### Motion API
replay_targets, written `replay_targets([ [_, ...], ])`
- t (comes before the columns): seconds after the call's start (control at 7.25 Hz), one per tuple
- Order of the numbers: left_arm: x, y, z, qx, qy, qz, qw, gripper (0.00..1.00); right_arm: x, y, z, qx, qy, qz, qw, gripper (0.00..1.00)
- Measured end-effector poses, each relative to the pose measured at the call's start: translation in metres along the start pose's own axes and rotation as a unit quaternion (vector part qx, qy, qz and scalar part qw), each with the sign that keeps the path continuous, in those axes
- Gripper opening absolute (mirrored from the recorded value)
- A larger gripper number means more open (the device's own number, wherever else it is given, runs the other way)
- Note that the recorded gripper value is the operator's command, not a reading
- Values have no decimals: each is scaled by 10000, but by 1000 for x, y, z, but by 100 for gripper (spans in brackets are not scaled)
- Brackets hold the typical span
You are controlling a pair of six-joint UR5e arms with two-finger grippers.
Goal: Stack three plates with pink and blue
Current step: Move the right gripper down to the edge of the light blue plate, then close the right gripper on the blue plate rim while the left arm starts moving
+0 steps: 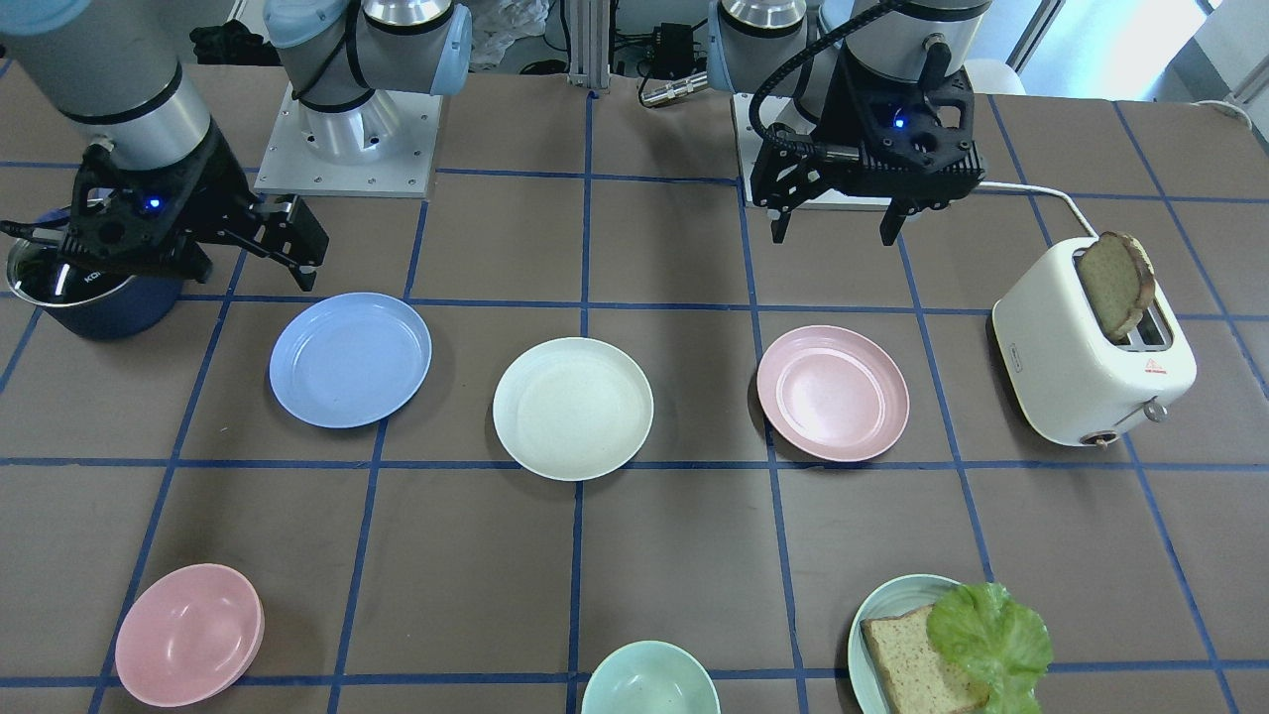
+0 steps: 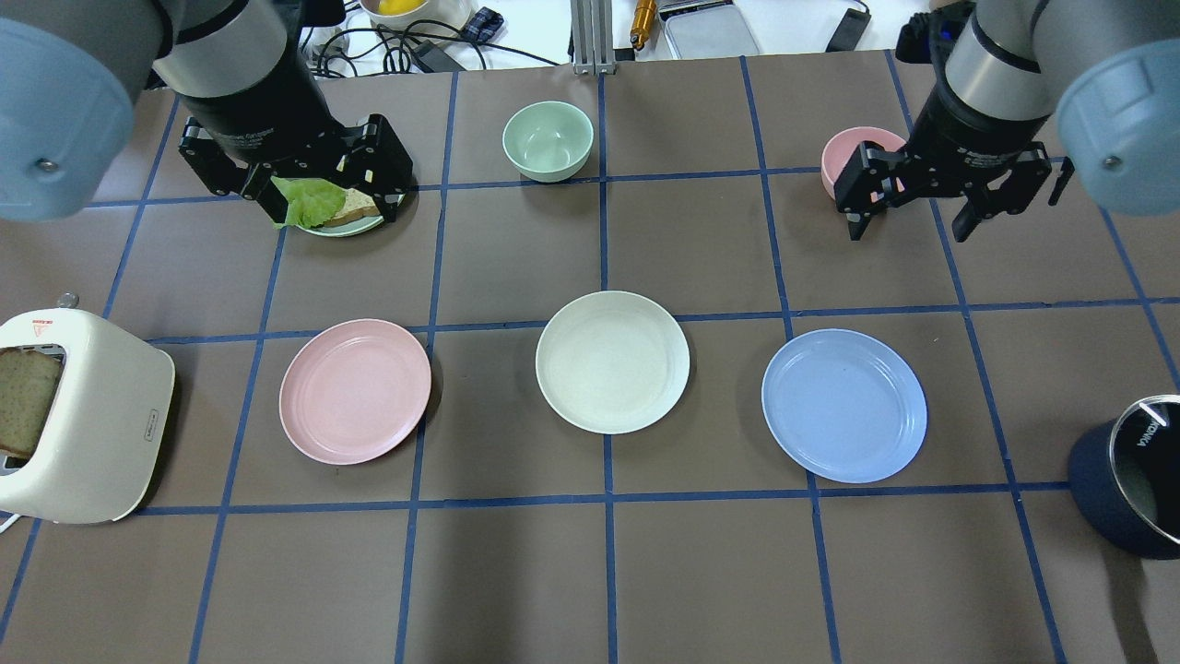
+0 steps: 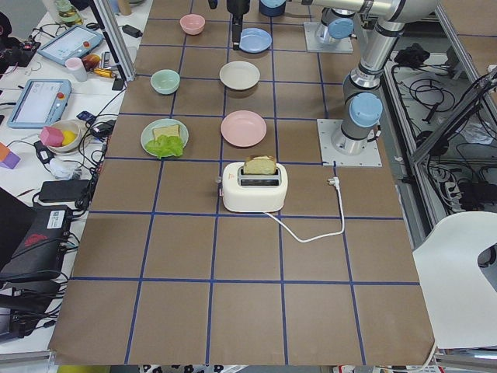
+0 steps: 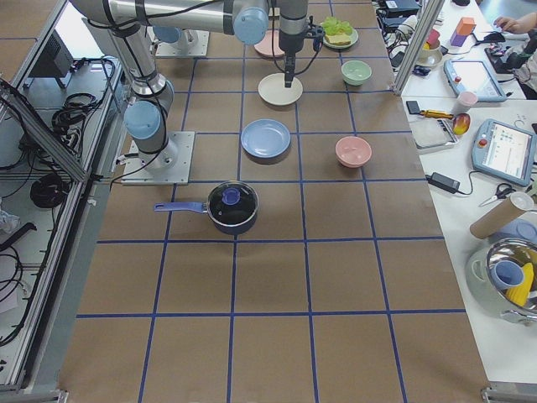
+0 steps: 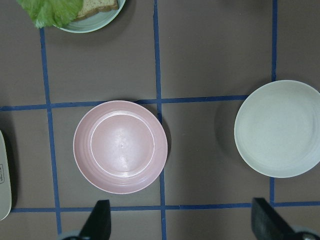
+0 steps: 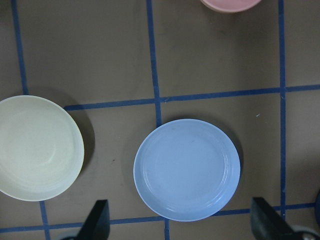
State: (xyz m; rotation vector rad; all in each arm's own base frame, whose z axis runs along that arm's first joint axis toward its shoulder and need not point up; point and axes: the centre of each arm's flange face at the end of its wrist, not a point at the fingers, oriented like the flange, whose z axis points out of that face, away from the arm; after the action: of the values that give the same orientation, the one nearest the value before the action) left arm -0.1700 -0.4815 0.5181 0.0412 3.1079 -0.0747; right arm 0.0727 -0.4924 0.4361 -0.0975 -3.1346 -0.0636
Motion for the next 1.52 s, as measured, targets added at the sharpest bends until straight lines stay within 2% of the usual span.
replay_targets([
  [0.14, 0, 0, 0, 1, 0, 7, 10000, 100, 34, 0, 29, -156, -41, -33, 9999, 100],
  [0.28, 0, 0, 0, 0, 0, 14, 10000, 100, 64, 3, 62, -204, -72, -28, 9998, 100],
  [0.55, 0, 0, 1, -5, 0, 27, 10000, 100, 92, 21, 131, -93, -67, -115, 9999, 100],
  [0.69, 0, 0, 1, -5, 0, 32, 10000, 100, 93, 31, 155, -44, -57, -133, 9999, 100],
  [1.1, 0, 0, 1, -5, -2, 52, 10000, 100, 94, 35, 193, -196, -108, -166, 9996, 100],
  [1.52, 0, -1, 1, -7, -6, 60, 10000, 100, 96, 29, 210, -283, -138, -178, 9993, 100],
])
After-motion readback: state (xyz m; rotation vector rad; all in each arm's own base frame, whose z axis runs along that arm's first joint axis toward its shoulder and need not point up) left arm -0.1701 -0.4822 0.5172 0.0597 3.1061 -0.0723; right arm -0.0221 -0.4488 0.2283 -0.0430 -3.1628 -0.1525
